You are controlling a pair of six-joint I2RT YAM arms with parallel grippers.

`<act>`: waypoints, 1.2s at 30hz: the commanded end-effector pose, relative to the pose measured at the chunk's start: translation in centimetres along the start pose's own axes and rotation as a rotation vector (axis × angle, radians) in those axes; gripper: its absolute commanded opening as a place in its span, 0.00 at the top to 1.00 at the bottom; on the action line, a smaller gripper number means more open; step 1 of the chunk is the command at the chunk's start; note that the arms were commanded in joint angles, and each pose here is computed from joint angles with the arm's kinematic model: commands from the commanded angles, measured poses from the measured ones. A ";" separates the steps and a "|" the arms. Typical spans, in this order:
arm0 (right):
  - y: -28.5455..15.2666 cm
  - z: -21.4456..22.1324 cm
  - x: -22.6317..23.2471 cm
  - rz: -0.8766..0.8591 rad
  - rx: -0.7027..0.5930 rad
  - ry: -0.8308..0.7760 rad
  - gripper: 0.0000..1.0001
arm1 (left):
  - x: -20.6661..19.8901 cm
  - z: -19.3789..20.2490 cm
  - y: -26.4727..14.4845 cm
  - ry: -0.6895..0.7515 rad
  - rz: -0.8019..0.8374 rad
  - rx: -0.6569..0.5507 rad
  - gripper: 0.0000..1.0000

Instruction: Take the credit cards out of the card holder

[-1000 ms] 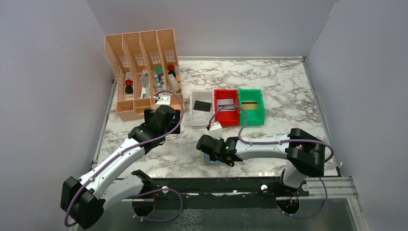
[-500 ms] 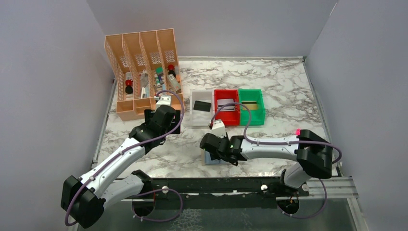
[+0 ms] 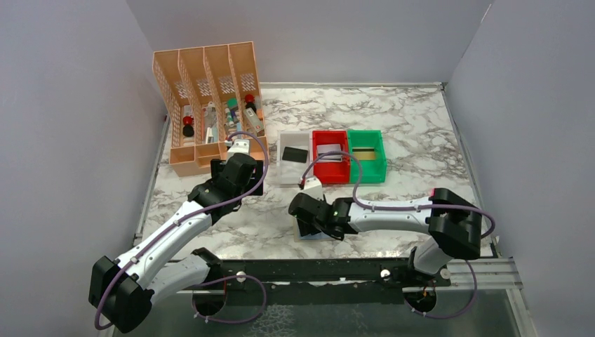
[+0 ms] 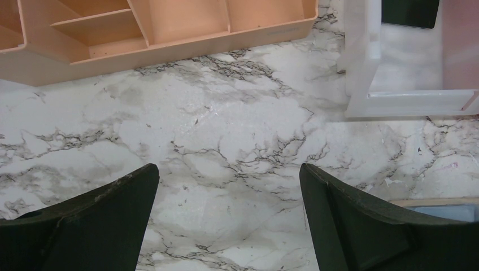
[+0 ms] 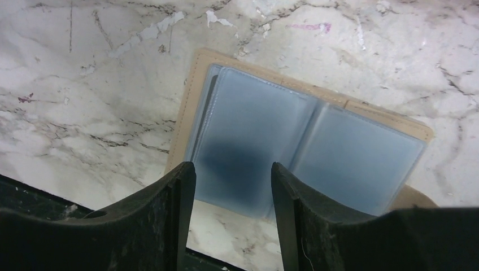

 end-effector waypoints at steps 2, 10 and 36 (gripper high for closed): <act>0.9 -0.2 1.7 -0.068 0.023 -0.018 0.43 | -0.2 -1.0 -0.5 -0.018 0.016 -0.024 0.01; 2.2 1.1 0.4 0.063 0.083 -0.036 0.42 | -0.2 -0.9 -0.5 -0.016 0.016 -0.022 0.01; 3.2 3.0 -1.0 0.150 0.111 -0.030 0.81 | -0.3 -0.7 -0.1 -0.010 0.010 -0.007 0.01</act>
Point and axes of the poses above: each gripper's point midway between its finger pads, its own y axis out along the fingers, its own x axis along the line the jaws close on, z = x × y, the point moved 6 cm from there along -y, back along the fingers, and after that the axes turned 10 degrees about -y, right-handed, at the moved point
